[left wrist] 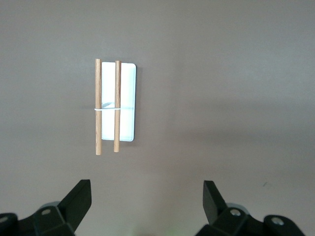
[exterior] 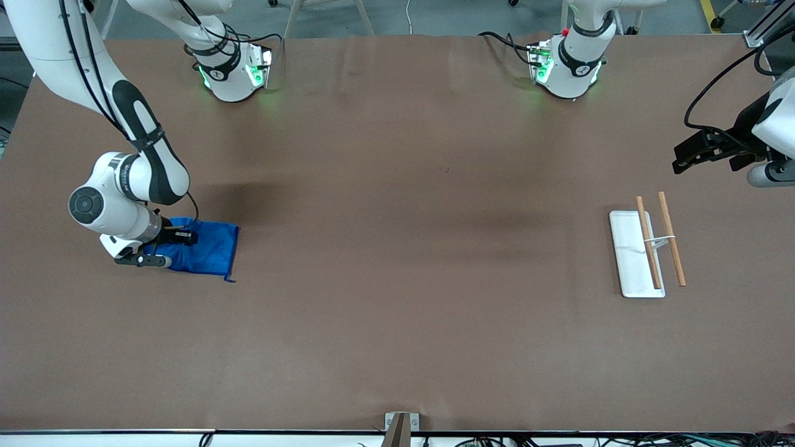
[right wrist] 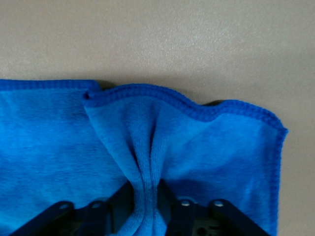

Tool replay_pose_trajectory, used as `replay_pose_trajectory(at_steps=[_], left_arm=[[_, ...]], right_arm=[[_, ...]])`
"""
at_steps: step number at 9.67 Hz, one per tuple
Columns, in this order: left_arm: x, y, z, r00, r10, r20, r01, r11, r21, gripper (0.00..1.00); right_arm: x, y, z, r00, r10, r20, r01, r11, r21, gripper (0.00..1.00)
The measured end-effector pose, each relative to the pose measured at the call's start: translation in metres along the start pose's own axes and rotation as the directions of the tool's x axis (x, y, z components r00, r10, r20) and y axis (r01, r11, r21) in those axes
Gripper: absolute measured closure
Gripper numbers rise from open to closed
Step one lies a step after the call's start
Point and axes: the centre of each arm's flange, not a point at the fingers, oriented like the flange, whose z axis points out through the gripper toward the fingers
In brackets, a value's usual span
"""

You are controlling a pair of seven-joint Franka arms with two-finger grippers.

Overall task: Right arm passes towel to left arm to hang
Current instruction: 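Close the right gripper on the blue towel's edge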

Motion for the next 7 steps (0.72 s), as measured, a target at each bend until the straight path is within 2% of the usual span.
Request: replay_pose_trajectory(at_steps=[2, 3, 4, 7], left_arm=[[0.000, 0.000, 0.000, 1.000, 0.000, 0.000, 0.000, 1.000, 0.000, 0.00], [0.000, 0.000, 0.001, 1.000, 0.001, 0.002, -0.001, 1.000, 0.000, 0.00], [0.001, 0.001, 0.002, 1.000, 0.001, 0.003, -0.001, 1.000, 0.000, 0.00], [0.001, 0.000, 0.002, 1.000, -0.001, 0.004, 0.001, 1.000, 0.000, 0.00]], right_arm=[[0.007, -0.006, -0.018, 0.995, -0.003, 0.096, 0.001, 1.000, 0.022, 0.85], [0.017, -0.012, -0.043, 0.991, 0.016, 0.134, -0.025, 0.997, 0.066, 0.85], [0.026, -0.019, -0.074, 0.987, 0.026, 0.160, -0.044, 0.993, 0.113, 0.85], [0.043, -0.041, -0.146, 0.978, -0.019, 0.210, -0.019, 0.985, 0.174, 0.85]])
